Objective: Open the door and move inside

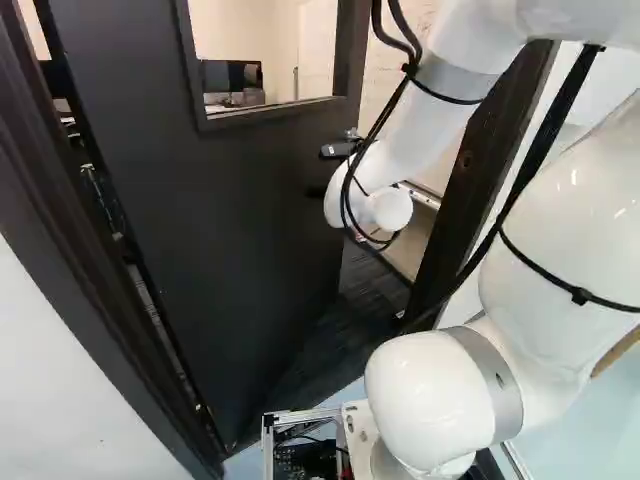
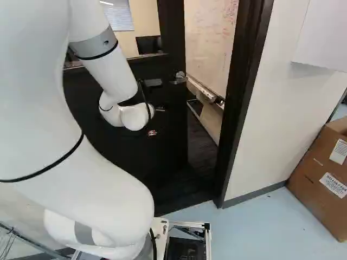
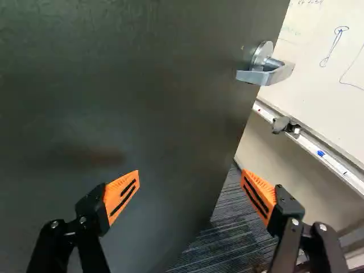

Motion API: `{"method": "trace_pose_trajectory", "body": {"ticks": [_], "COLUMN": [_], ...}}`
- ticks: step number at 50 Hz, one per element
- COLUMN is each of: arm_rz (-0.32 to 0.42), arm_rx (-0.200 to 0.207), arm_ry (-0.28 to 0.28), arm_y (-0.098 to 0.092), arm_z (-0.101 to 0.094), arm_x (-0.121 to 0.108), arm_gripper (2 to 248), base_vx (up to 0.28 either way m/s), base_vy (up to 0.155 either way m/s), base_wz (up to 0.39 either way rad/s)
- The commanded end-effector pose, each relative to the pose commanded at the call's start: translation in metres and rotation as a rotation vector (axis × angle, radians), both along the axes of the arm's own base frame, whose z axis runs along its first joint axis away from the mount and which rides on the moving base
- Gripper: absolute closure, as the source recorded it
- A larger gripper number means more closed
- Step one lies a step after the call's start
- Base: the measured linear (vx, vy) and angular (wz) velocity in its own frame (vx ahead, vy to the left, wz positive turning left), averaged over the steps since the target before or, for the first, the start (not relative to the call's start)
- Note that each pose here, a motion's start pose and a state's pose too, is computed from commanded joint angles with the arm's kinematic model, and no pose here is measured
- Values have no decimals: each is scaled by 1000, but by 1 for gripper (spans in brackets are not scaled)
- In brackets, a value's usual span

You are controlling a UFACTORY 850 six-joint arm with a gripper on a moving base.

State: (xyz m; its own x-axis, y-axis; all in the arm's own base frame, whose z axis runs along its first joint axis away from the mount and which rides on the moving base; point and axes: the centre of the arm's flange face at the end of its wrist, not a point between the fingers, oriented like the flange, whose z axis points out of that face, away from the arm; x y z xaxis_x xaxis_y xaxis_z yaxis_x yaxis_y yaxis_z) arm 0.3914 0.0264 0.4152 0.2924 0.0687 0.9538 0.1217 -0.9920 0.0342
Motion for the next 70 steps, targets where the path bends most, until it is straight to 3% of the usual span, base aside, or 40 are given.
{"method": "trace_pose_trajectory", "body": {"ticks": [70], "arm_rz": [113], "arm_rx": [1], "arm_ry": [-7], "arm_y": [57], "arm_z": [0], "arm_x": [69], "arm_gripper": [3], "base_vx": [0], "base_vy": [0], "base_wz": [0]}}
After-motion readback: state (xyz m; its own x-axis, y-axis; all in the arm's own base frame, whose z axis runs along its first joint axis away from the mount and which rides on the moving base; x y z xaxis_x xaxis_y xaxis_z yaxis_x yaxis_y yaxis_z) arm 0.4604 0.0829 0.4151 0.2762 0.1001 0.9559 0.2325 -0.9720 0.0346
